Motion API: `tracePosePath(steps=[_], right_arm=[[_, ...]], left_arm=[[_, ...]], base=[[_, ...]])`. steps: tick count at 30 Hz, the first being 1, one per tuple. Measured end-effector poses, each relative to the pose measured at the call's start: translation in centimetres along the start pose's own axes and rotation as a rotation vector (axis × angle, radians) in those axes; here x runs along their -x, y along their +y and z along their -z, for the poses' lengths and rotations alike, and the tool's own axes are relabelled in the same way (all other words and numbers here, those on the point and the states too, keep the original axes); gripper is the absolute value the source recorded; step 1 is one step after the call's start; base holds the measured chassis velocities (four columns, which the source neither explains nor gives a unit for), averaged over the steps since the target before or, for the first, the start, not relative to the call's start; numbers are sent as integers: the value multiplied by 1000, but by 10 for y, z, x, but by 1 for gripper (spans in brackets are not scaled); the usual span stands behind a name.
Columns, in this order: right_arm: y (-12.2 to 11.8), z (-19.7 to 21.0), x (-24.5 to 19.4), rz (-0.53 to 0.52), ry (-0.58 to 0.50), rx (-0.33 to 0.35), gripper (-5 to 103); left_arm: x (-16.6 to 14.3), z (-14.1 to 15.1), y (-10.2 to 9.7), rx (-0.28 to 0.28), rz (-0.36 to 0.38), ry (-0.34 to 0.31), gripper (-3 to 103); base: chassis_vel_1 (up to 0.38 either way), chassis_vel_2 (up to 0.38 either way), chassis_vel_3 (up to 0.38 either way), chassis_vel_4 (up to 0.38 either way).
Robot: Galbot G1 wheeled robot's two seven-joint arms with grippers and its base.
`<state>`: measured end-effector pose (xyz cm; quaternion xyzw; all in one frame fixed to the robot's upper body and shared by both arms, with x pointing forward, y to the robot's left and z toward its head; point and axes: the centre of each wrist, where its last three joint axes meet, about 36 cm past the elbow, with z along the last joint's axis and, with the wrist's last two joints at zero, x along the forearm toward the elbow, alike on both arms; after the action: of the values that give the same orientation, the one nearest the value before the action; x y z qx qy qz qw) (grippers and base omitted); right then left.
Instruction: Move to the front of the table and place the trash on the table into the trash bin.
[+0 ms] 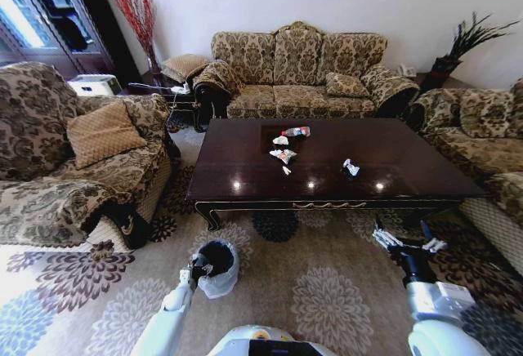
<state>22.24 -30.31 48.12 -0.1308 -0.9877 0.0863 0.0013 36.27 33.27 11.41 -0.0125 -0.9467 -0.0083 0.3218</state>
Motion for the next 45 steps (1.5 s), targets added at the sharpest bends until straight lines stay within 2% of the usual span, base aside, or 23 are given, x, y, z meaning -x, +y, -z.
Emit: tracePosePath(steps=[3, 4, 6, 8, 9, 11, 14, 15, 18, 37, 40, 45], right_arm=[[0, 4, -1, -9, -9, -2, 100], [0, 4, -1, -9, -9, -2, 100], [0, 7, -2, -15, -15, -4, 100], [0, 8, -2, -16, -17, -5, 100], [0, 9, -1, -19, -19, -6, 100], [0, 9, -1, -20, -19, -7, 100], [0, 9, -2, -20, -19, -9, 100], [0, 9, -2, -20, -19, -9, 100], [0, 10, -1, -21, -21, -10, 100], [0, 8, 0, -24, -19, -12, 100], [0, 8, 1, -24, -20, -12, 100], [-1, 8, 3, -17, -23, -14, 100]], left_arm=[[6, 1, 1, 1, 5, 1, 50], [6, 1, 1, 1, 5, 1, 50], [8, 1, 2, 2, 6, 0, 40], [8, 1, 3, 3, 6, 0, 40], [10, 1, 3, 5, 6, -2, 28], [11, 0, 3, 5, 7, -3, 28], [13, 0, 2, 3, 6, -3, 12], [13, 0, 2, 3, 6, -3, 12], [14, 1, 1, 2, 5, -5, 1], [13, 0, 0, 3, -6, -14, 0], [8, 3, 1, 8, -3, -36, 0], [-8, 29, 12, 29, 14, -118, 0]], base=[[0, 0, 0, 0], [0, 0, 0, 0], [0, 0, 0, 0], [0, 0, 0, 0], [0, 0, 0, 0], [0, 0, 0, 0], [0, 0, 0, 0], [0, 0, 0, 0], [0, 0, 0, 0], [0, 0, 0, 0], [0, 0, 0, 0], [0, 0, 0, 0]])
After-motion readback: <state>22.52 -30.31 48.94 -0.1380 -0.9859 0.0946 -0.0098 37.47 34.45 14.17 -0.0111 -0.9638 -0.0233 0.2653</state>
